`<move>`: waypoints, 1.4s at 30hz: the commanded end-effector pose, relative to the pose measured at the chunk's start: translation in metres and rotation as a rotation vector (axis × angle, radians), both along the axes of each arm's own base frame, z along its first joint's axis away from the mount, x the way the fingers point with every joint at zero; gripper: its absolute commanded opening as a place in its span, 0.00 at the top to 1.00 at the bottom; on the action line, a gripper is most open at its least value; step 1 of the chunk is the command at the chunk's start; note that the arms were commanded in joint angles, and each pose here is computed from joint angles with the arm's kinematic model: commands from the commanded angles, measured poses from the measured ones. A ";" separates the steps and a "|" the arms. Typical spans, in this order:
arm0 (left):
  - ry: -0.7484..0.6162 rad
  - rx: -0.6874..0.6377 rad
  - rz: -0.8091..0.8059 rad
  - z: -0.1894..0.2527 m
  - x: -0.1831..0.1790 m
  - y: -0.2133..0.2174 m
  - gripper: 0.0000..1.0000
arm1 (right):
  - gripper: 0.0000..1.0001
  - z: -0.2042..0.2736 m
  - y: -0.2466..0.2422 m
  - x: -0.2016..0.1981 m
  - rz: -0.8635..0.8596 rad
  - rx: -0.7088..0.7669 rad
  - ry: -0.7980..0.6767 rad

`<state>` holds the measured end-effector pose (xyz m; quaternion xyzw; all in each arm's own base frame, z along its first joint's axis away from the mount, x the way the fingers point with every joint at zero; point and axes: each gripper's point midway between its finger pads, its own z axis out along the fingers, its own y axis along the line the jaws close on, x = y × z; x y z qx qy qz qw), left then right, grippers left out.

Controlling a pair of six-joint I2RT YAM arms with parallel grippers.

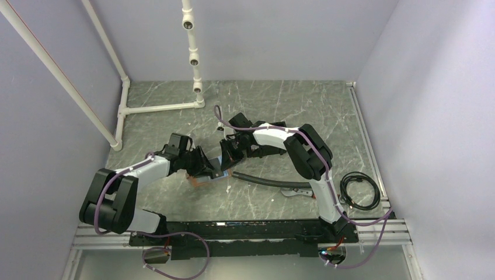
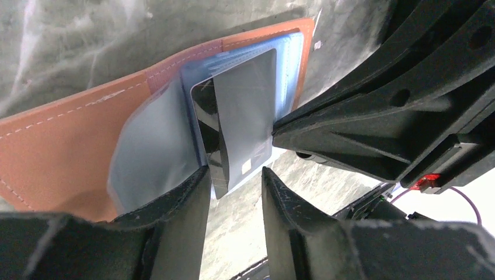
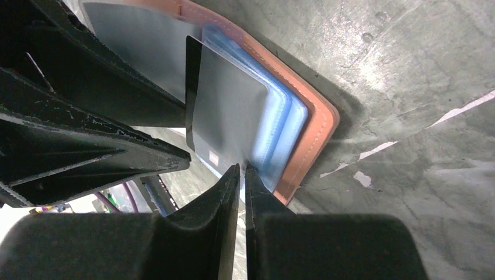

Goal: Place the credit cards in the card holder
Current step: Insert the credit card into the card holder.

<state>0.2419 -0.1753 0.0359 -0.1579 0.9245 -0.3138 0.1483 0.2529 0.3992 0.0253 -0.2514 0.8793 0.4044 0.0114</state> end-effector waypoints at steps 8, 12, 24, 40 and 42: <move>-0.039 -0.023 -0.082 0.025 0.003 -0.011 0.51 | 0.75 0.022 -0.012 0.014 -0.069 0.007 -0.033; -0.059 0.060 -0.047 0.037 -0.002 0.006 0.46 | 0.69 0.032 -0.017 0.019 -0.085 0.014 -0.049; -0.050 0.022 -0.055 0.025 0.020 -0.008 0.82 | 0.58 0.032 -0.013 0.023 -0.110 0.032 -0.038; 0.020 0.061 -0.035 -0.015 0.015 -0.002 0.93 | 0.62 0.035 -0.012 0.019 -0.103 0.045 -0.035; 0.012 0.056 -0.033 -0.011 0.017 -0.003 0.90 | 0.62 0.034 -0.012 0.019 -0.102 0.041 -0.034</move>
